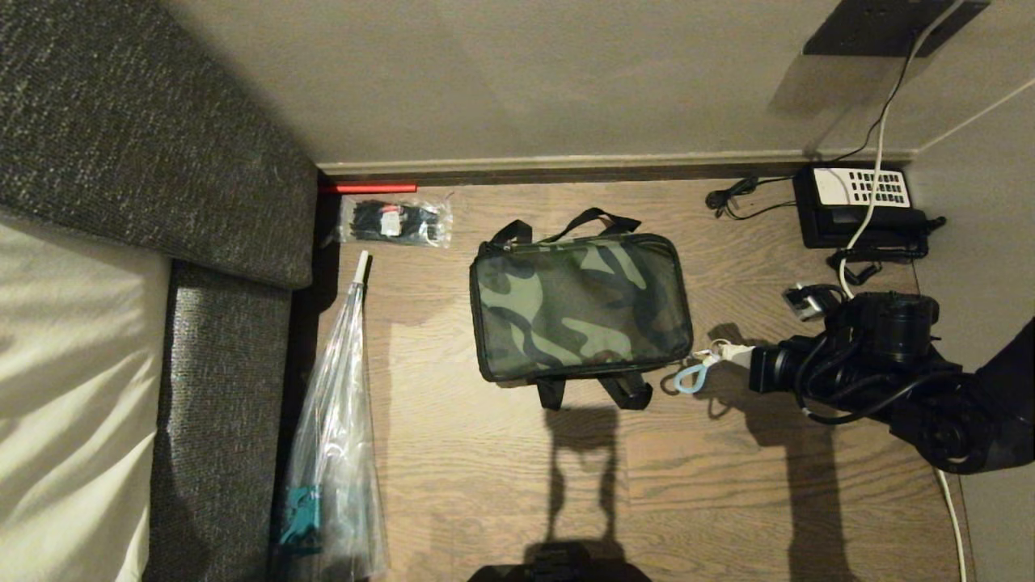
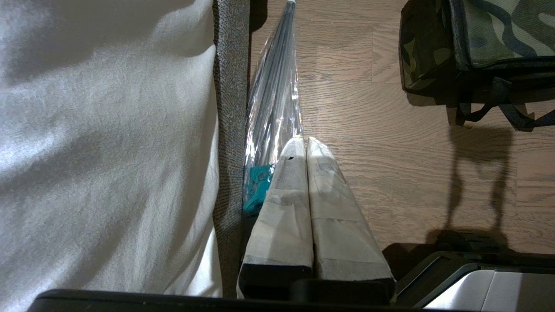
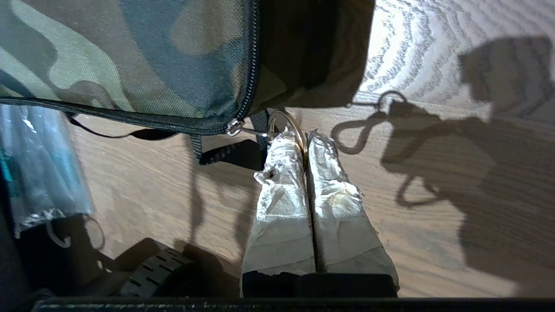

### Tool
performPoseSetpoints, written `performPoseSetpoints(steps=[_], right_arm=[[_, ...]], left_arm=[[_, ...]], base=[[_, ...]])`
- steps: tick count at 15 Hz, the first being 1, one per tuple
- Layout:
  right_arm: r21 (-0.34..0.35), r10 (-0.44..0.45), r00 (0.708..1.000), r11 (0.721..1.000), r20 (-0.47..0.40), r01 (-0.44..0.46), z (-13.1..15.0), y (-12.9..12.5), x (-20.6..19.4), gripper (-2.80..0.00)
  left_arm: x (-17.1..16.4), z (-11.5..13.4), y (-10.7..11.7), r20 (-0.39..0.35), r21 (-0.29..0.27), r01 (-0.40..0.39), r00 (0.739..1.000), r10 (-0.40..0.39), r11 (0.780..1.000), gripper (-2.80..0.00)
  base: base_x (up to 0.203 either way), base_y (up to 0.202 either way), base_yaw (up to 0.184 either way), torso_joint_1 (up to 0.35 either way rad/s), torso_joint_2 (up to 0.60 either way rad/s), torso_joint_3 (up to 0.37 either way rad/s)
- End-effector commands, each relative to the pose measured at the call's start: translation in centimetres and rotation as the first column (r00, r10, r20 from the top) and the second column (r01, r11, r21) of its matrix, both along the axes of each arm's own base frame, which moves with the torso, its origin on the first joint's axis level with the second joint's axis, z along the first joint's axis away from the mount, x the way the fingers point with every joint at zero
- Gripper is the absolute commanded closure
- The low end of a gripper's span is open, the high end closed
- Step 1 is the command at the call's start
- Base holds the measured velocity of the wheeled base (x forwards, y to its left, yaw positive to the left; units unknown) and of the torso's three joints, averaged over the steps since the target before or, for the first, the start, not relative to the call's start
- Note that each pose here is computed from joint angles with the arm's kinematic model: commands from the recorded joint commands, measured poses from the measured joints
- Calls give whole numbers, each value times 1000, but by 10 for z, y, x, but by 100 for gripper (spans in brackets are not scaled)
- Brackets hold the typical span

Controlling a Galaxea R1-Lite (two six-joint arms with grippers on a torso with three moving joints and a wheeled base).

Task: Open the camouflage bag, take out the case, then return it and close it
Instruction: Open the top of the storage box

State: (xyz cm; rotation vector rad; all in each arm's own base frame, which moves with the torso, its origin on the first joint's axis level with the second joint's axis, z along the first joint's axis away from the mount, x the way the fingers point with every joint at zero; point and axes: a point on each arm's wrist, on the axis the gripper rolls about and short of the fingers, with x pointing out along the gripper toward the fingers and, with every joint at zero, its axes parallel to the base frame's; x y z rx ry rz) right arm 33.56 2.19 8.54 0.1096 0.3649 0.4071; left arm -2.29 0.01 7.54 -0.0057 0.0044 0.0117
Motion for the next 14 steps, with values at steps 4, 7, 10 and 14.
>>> performPoseSetpoints(steps=[4,7,10,14], right_arm=[[10,3,1000,1000,21,-3,6,1,6,0],[54,-16,1000,998,-9,16,11,0,8,0],[120,-41,998,992,-49,46,20,-1,6,0],[174,-56,992,982,-117,76,39,0,9,0]], left_arm=[[0,-1,0,0,0,-1,1000,1,1000,0],[0,0,0,0,0,-1,1000,1,1000,0],[0,0,0,3,0,-1,1000,1,1000,0],[0,0,0,1,0,-1,1000,1,1000,0]], base=[[0,0,0,0,0,0],[0,0,0,0,0,0],[0,0,0,0,0,0],[0,0,0,0,0,0]])
